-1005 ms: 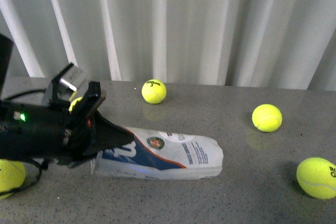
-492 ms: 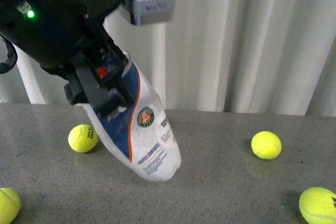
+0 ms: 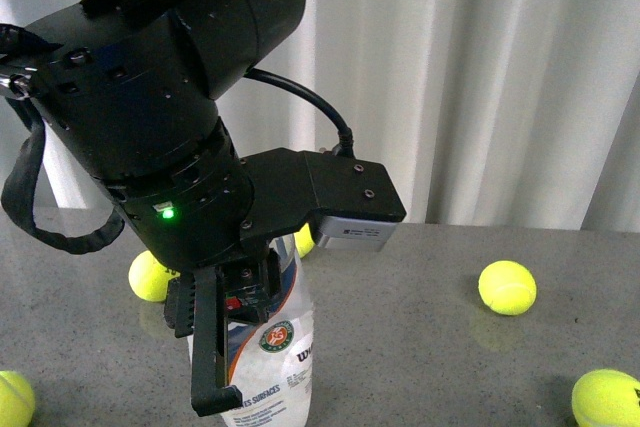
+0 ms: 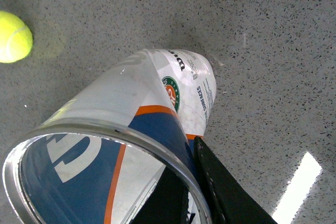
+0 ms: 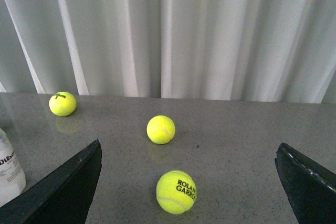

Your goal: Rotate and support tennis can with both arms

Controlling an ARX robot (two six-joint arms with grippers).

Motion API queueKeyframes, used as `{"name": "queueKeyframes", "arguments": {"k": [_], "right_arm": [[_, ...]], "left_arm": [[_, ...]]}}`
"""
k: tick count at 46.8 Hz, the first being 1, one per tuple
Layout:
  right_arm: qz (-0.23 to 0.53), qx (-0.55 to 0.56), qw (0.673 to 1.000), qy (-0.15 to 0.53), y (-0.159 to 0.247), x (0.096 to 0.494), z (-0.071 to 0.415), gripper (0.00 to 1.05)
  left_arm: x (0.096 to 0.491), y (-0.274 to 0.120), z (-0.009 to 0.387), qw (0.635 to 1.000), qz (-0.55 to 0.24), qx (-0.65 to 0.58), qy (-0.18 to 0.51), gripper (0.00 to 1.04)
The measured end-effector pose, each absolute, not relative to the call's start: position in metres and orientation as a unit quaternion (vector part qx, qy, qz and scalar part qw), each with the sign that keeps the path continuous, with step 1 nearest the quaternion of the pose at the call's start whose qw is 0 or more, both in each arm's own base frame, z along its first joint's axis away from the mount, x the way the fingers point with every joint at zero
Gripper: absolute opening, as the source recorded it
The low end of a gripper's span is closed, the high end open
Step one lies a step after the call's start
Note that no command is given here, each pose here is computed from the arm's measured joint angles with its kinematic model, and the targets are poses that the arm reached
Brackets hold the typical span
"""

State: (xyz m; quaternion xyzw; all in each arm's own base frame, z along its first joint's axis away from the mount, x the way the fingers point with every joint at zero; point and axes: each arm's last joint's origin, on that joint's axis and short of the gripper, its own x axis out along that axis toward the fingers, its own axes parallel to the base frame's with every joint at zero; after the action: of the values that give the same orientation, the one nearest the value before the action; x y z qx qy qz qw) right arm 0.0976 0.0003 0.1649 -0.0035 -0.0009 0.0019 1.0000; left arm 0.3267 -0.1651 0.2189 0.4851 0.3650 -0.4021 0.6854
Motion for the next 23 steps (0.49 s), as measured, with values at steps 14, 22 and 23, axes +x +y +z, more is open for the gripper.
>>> {"name": "queueKeyframes", "arguments": {"k": [14, 22, 23], "right_arm": [[0.002, -0.004, 1.0, -0.001, 0.0, 0.098, 0.165, 0.98], [0.002, -0.004, 1.0, -0.001, 0.0, 0.098, 0.165, 0.98], [0.002, -0.004, 1.0, -0.001, 0.0, 0.098, 0.165, 0.98]], "left_arm": [[0.324, -0.177, 0.217, 0.68, -0.416, 0.487, 0.358, 0.04], [0.327, -0.179, 0.217, 0.689, -0.413, 0.476, 0.358, 0.26], [0.327, -0.179, 0.218, 0.69, -0.413, 0.475, 0.357, 0.3]]}}
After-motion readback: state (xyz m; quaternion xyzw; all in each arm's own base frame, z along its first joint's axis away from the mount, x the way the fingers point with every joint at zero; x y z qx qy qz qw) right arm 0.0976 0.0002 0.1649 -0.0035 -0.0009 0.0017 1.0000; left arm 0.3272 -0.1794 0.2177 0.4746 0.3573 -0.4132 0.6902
